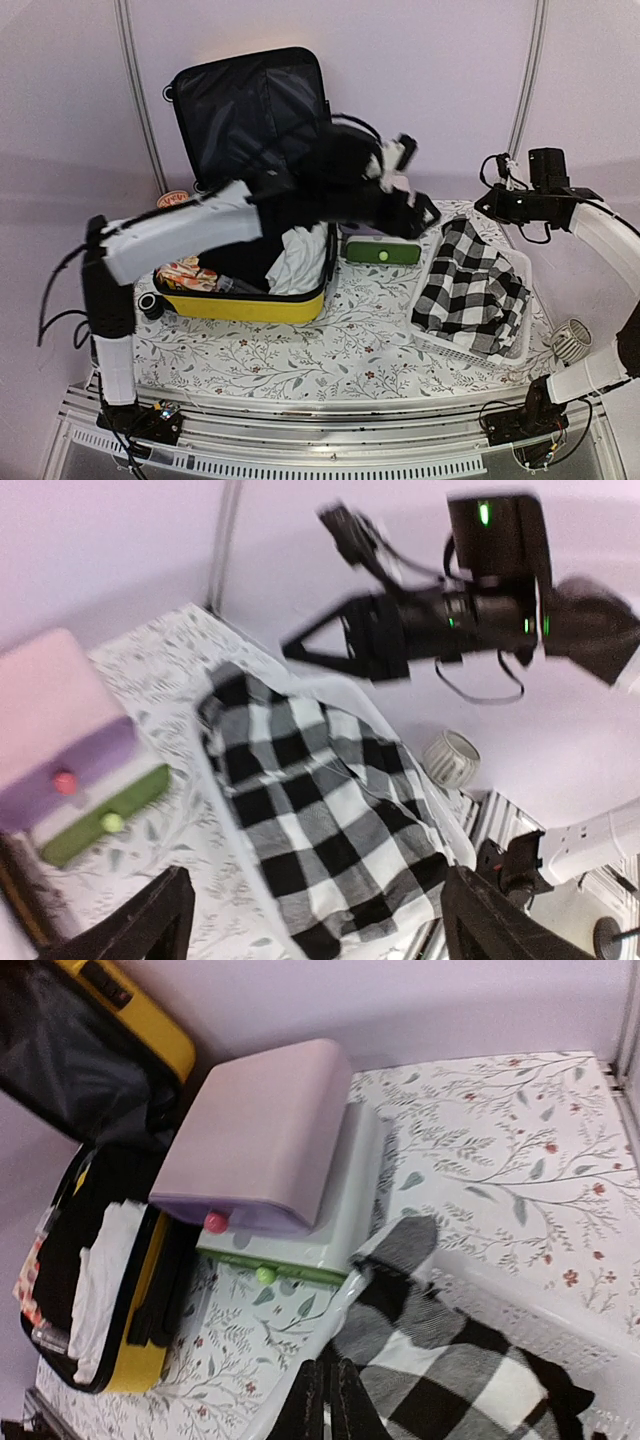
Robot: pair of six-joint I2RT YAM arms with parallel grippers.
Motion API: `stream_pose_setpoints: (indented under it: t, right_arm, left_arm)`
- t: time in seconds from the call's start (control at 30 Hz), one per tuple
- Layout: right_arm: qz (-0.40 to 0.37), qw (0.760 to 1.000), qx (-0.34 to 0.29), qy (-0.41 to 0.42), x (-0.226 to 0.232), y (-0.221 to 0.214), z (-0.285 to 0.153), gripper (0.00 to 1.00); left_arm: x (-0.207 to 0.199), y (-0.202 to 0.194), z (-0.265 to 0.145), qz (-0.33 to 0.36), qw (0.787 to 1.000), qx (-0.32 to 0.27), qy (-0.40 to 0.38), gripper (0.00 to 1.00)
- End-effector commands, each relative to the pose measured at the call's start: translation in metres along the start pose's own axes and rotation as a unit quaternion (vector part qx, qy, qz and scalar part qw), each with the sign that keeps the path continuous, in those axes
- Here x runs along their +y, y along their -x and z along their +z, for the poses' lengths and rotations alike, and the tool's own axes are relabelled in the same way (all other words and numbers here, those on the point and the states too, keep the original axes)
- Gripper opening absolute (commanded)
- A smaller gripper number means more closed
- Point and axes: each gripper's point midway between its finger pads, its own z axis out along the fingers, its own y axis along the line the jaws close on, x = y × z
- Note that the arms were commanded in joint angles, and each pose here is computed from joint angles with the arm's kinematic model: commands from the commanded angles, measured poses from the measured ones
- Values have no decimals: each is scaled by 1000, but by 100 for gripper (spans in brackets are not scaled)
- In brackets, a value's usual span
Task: Open, take out, and arrange the luggage
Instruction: Adjust the clothes in the bin, then pick up the clothes from the opened luggage.
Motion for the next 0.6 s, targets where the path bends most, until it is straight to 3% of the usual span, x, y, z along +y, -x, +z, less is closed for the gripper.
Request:
stream_pose_setpoints:
  t: [0.0,0.13,0.27,0.43,0.57]
  right_arm:
    - [-60,995,25,80,65,-9,-5,8]
    - [-97,983,42,148,122,-25,5,12]
    - [-106,975,72,182,150,-47,26,13]
    - [-106,969,95,203,165,-63,43,13]
    - [-104,967,101,210,169,-66,50,13]
  left_arm:
    - [101,3,-66,-9,990,21,142,90]
    - [185,-24,-115,-57,970,45,230,89]
    - [243,-54,-151,-131,957,66,250,85]
    - [262,-90,-150,-196,951,109,213,92]
    - [263,-124,-133,-225,943,151,196,93]
